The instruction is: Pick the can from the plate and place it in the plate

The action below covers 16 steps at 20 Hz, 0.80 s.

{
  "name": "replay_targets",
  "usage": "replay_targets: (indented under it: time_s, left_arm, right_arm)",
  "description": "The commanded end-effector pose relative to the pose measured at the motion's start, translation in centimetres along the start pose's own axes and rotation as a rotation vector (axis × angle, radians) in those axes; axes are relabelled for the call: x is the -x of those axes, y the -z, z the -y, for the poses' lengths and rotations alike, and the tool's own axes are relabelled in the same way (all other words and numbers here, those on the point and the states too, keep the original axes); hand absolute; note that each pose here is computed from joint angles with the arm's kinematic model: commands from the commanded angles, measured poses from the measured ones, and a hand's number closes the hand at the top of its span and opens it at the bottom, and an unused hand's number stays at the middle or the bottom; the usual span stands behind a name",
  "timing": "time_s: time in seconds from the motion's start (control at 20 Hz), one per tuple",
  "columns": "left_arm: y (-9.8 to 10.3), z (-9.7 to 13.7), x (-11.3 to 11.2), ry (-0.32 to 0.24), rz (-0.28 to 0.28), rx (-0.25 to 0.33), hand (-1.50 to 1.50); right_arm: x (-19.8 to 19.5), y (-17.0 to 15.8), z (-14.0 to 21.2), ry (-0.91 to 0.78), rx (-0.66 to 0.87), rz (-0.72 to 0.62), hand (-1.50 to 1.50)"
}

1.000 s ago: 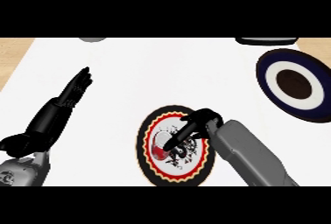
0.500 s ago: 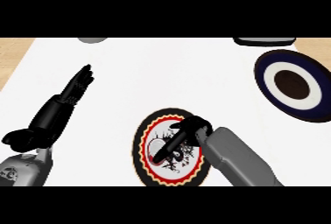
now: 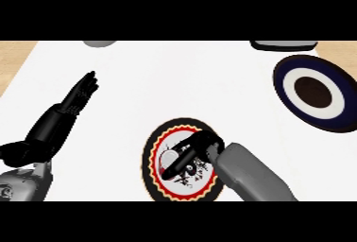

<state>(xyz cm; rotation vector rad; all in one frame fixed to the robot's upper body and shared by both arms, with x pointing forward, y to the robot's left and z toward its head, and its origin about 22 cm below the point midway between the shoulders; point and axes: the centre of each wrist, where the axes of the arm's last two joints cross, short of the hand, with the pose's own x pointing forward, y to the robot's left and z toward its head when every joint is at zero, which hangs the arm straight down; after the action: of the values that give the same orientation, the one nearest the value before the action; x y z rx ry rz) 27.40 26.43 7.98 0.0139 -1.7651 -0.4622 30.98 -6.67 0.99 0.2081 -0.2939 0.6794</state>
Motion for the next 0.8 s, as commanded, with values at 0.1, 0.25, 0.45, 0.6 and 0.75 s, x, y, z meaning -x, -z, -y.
replay_targets:
  time_s: [0.1, 0.25, 0.45, 0.6, 0.75]
  left_arm:
    - [0.2, -0.1, -0.8, 0.009, 0.014, 0.003, 0.00]
    - [0.9, 0.1, 1.3, 0.014, -0.011, -0.017, 0.00]
    - [-0.1, -0.2, 0.8, -0.008, -0.034, -0.027, 0.00]
    - [-0.6, -0.7, 1.2, -0.011, -0.073, -0.036, 0.00]
    - [-1.2, -1.0, 1.7, -0.008, -0.089, -0.073, 0.00]
  right_arm:
    - [0.8, 3.1, -2.4, -0.039, -0.006, -0.066, 1.50]
    - [-1.4, 0.1, -1.0, -0.024, 0.044, -0.076, 1.50]
    - [2.7, -2.2, -1.2, -0.671, 0.377, 0.242, 1.50]
    - [2.1, -5.0, -1.6, -0.954, 0.550, 0.419, 1.50]
    - [3.9, -7.3, 0.2, -1.060, 0.704, 0.577, 1.50]
